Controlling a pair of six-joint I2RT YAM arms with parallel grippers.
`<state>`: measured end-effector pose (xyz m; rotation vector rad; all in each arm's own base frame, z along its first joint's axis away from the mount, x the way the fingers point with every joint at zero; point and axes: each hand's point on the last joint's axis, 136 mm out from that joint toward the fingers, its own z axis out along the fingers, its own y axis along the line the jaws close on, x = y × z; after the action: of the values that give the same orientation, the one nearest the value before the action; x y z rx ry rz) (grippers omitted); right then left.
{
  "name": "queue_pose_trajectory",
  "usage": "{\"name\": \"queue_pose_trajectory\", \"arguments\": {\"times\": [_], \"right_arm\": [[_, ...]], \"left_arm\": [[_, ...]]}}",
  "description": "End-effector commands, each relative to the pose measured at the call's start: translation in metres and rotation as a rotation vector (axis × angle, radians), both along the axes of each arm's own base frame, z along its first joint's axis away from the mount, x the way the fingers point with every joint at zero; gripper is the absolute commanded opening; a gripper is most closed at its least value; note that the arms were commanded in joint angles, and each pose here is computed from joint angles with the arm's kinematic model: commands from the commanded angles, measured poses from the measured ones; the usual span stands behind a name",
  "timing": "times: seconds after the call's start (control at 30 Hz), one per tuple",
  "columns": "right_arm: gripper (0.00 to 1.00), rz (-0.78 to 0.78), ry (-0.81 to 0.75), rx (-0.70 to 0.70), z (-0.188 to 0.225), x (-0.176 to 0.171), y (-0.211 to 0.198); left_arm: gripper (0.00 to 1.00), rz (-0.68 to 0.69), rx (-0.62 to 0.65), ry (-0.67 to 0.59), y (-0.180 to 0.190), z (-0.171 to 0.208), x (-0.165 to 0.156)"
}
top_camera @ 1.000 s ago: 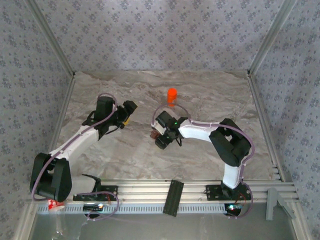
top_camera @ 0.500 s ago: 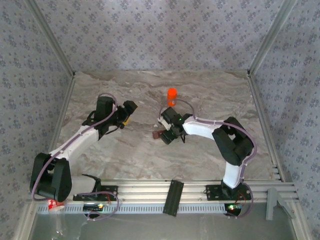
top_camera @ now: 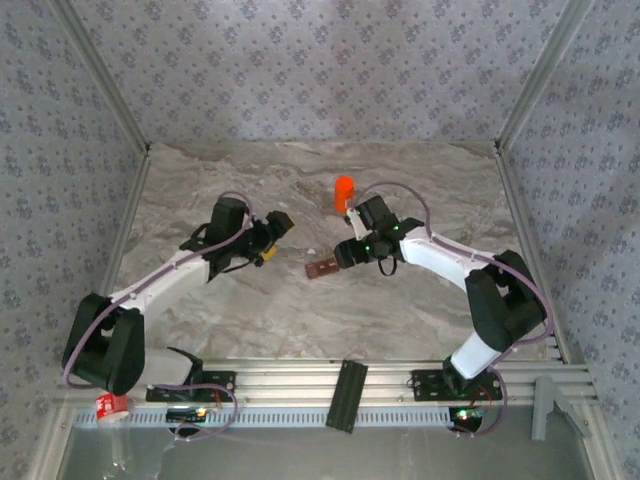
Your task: Sort the pills into containers
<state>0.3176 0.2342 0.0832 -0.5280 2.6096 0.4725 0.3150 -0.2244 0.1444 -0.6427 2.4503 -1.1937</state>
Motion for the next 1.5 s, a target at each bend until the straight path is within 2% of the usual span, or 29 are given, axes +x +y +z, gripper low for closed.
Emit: {"name": "queue_pose_trajectory", "arguments": {"times": [0.0,0.33,0.8,1.47], "right_arm": [[0.76,-0.079,0.087,0.097,-0.008,-0.001,0.012],[0.76,-0.139,0.148,0.119,-0.036,0.007,0.021],[0.75,-0.154,0.179,0.097,-0.053,0.006,0.021],[0.74,-0.166,0.173,-0.04,-0.069,0.0,0.017]], "left_arm": [[0.9,-0.03,-0.057,-0.004,-0.022,0.012,0.0],[0.92,-0.069,-0.069,0.067,-0.056,-0.008,-0.019],[0.93,-0.054,-0.021,0.142,-0.058,-0.034,-0.042],[0.94,-0.099,-0.049,0.144,-0.085,-0.041,-0.039]]}}
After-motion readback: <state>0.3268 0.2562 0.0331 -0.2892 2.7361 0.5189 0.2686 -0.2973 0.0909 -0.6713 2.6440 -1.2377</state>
